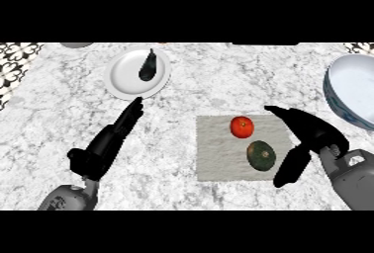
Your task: Pick the squash from the placemat and place it in the bowl
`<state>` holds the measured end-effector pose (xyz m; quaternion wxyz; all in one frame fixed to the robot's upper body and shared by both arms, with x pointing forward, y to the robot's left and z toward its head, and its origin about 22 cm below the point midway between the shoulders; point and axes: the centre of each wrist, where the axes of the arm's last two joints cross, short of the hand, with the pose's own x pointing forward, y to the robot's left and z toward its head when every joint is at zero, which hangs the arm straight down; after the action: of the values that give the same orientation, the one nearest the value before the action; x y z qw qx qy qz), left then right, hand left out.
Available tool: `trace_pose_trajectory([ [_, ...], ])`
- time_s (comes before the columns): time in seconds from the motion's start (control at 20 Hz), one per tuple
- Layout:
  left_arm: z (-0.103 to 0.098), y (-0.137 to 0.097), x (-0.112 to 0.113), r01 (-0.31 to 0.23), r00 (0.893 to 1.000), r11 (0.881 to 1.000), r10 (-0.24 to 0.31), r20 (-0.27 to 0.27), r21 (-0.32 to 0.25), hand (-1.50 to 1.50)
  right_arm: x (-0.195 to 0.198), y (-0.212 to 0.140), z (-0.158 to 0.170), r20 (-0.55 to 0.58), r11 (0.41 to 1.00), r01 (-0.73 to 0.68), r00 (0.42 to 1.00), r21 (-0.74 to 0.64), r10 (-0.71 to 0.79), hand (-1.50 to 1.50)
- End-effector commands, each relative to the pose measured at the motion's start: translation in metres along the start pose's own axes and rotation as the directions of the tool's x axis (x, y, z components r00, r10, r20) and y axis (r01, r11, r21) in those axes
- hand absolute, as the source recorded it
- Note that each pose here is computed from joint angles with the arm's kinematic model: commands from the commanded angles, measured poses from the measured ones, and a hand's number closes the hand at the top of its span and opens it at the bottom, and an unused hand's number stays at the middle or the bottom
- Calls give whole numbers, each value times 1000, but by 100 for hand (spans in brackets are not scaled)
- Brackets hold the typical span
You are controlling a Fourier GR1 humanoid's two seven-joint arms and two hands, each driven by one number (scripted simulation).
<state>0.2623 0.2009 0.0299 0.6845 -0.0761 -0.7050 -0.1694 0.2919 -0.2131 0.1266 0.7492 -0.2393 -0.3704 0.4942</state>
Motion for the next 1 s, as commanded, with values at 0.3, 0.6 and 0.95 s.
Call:
trace_pose_trajectory([
  [0.3,1,3,-2,-3,1000,1000,3,0,-7,0,30,25,-1,-98,996,-57,993,75,65,-150],
  [0.6,-4,7,-4,1,1000,1000,-1,-9,-1,0,37,37,6,-85,997,-75,994,-10,74,-150],
  [0.95,0,7,1,-16,1000,1000,16,10,-8,0,17,45,-11,-77,990,-88,994,-110,79,-150],
])
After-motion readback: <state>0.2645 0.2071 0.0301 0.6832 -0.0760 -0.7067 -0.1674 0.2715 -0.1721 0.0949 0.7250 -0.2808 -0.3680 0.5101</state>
